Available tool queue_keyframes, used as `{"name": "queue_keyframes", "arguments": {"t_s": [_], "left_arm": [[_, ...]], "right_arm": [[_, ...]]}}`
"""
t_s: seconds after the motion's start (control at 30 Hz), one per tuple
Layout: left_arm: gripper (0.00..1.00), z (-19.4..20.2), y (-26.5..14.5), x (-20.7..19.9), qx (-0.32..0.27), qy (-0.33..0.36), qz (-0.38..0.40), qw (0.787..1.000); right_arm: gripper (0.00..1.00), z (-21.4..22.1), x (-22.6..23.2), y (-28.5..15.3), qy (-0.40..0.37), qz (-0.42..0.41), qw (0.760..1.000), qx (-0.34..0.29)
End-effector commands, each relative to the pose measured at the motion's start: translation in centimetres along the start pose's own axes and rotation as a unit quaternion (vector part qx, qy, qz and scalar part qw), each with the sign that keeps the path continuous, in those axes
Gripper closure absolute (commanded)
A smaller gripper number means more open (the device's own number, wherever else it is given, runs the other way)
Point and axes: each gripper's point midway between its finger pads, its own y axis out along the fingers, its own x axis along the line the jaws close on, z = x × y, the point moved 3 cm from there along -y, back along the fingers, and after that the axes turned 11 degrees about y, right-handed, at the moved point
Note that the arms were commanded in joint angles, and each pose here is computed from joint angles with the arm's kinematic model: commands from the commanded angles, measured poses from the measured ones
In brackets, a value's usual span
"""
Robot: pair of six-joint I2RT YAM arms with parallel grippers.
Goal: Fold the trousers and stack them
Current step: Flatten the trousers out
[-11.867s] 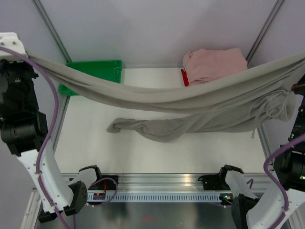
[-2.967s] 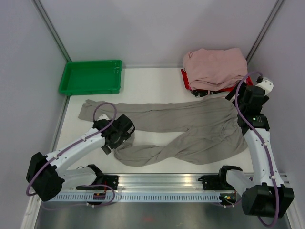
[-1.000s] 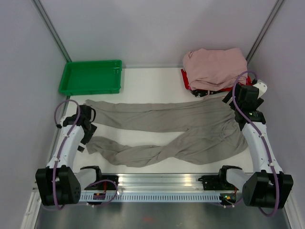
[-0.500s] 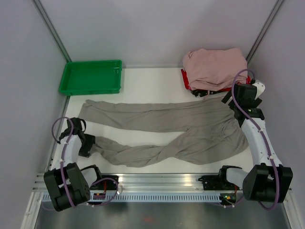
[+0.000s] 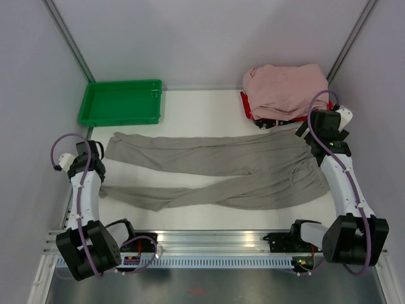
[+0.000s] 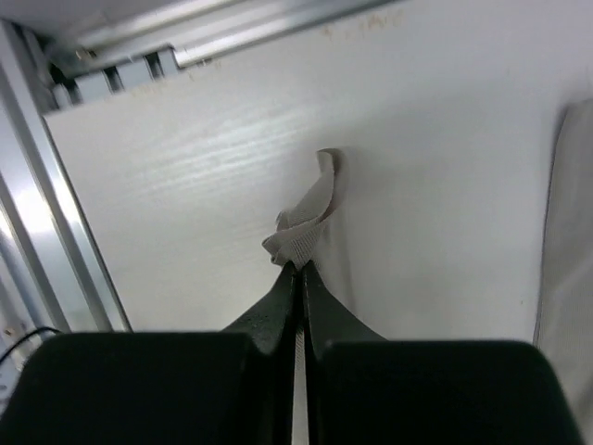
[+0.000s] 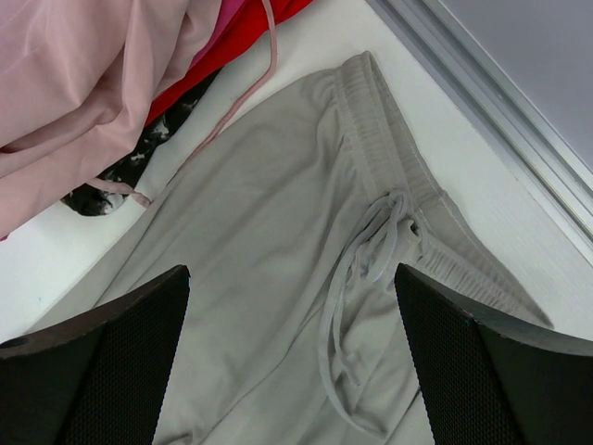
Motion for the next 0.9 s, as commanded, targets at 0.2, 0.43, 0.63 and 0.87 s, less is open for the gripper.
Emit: {"name": "queue_keyframes", "arguments": {"t_s": [0.2,0.43,0.63,0.87], "left_arm": [[0.94,-6.2,0.0,4.2,-0.096,0.046,-0.140,0.984],[0.24,-7.7,1.5,3.5,-0.103,0.106,-0.137,0.979],[0.00,-6.7,1.8,2.2,-0.083,0.128,-0.082,0.985],[0.00,-7.2,1.6,-1.1,-0.077,0.145,0.019,0.986]], "right_arm": [[0.02,-1.8,1.5,0.4,0.024,0.003,1.000,-0.014],[0.02,-1.5,0.7,0.7,0.038,0.040,0.998,-0.003],[0.02,0.0,-5.5,-1.0,0.064,0.152,0.985,0.059],[0.02,1.2,-10.9,-6.5,0.127,0.217,0.966,0.057]]}}
